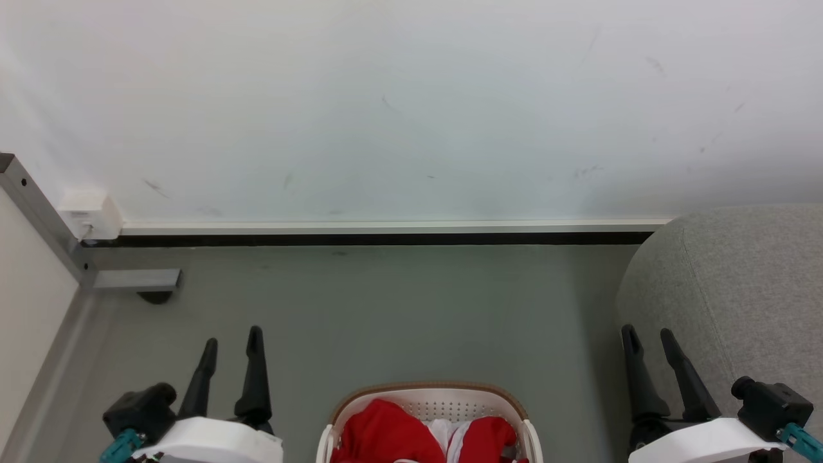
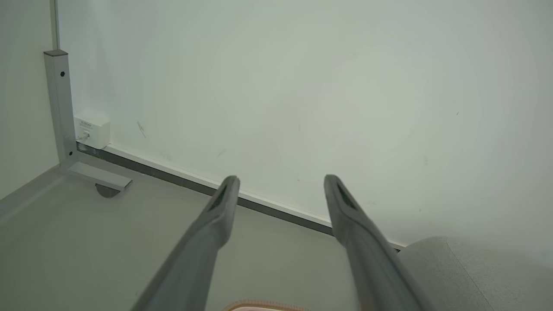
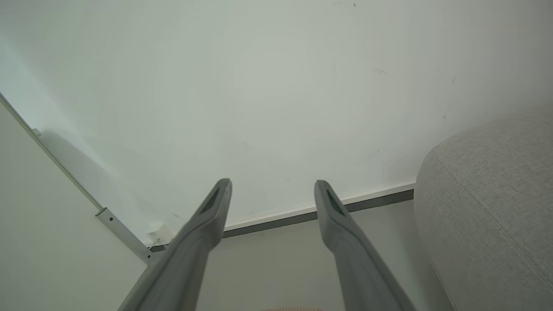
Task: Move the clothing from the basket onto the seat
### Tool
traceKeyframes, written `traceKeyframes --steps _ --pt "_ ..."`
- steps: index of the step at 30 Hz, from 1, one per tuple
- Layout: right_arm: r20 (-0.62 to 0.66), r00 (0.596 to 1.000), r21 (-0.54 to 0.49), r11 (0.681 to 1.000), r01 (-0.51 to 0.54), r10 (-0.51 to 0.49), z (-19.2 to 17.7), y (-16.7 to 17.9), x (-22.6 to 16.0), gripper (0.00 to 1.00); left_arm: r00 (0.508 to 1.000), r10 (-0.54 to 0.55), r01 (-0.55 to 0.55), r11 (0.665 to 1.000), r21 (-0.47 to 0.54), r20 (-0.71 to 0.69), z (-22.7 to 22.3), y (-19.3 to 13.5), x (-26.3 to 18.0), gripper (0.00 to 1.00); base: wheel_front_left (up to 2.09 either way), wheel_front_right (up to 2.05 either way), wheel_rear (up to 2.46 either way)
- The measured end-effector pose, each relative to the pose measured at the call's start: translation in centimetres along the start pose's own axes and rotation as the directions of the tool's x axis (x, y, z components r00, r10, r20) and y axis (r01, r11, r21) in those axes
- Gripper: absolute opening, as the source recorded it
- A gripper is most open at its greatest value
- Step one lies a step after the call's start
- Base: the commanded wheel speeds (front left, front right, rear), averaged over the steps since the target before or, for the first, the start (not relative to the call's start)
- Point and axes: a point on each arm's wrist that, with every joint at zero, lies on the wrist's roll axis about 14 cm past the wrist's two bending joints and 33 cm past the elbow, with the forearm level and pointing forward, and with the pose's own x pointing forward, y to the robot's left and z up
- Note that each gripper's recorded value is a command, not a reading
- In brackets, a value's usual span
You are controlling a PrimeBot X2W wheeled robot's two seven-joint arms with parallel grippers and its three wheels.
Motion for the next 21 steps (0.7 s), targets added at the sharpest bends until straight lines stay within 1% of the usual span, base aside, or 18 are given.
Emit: traceKeyframes --steps 9,21 --pt "-0.003 1.0 -0.071 0.997 -0.014 0.014 -0.3 0.2 0.0 1.0 1.0 -0.016 0.014 0.997 0.08 0.025 0.3 -0.4 0.1 1.0 0.0 0.0 0.0" --pt "0.003 0.999 -0.159 0.986 -0.053 0.054 -0.3 1.2 0.3 1.0 0.998 -0.047 0.039 0.983 0.182 0.039 0.3 -1.0 0.1 1.0 0.0 0.0 0.0"
